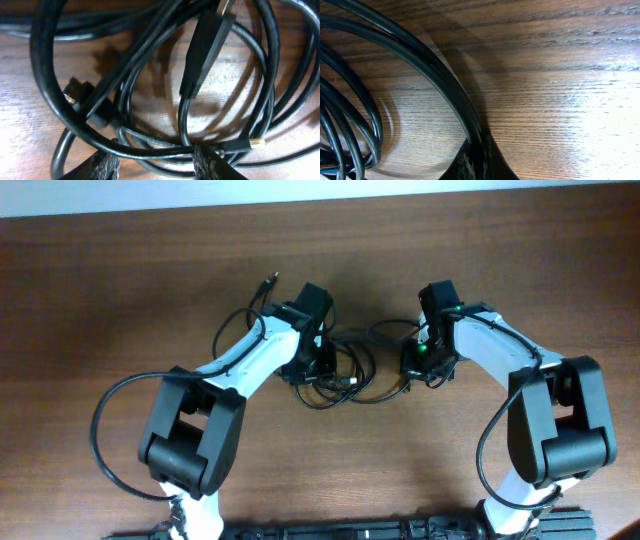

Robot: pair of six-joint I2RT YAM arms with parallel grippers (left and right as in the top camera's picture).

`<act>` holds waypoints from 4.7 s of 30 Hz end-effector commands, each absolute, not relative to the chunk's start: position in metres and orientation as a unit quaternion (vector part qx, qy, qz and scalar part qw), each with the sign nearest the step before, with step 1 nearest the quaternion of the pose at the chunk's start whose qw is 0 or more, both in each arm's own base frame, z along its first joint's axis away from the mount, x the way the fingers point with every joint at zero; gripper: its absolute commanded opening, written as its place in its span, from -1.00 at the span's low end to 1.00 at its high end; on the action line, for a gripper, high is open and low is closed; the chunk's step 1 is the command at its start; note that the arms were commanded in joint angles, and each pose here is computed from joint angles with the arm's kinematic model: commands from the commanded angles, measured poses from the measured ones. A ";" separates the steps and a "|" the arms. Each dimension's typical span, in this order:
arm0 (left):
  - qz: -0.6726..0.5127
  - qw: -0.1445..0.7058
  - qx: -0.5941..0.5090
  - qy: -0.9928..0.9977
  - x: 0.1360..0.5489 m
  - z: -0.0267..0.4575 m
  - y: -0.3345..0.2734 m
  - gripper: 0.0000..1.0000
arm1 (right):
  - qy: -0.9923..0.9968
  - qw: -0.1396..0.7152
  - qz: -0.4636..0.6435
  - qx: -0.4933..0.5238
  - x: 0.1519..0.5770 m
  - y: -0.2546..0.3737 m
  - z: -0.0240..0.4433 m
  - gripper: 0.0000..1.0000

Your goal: Untangle cables

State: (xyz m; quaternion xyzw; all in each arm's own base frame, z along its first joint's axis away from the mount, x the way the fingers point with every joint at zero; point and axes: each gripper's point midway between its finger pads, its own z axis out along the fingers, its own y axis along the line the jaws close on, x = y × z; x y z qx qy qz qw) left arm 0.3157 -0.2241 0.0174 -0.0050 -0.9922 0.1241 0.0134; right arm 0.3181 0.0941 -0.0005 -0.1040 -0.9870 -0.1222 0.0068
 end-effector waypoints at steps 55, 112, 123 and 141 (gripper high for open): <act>0.083 -0.146 0.041 -0.985 0.386 0.077 -0.192 -0.83 | -0.990 0.025 -0.088 -0.107 0.307 0.080 -0.013 -0.92; 0.145 -0.040 0.037 -0.988 0.346 0.073 -0.180 -0.92 | -0.990 0.025 -0.088 -0.107 0.307 0.080 -0.013 -0.92; 0.135 -0.037 0.034 -0.990 0.343 0.071 -0.179 -0.92 | -0.990 0.025 -0.088 -0.107 0.307 0.080 -0.013 -0.92; 0.126 -0.017 0.033 -0.991 0.332 0.064 -0.174 -0.30 | -0.990 0.025 -0.088 -0.107 0.307 0.080 -0.013 -0.92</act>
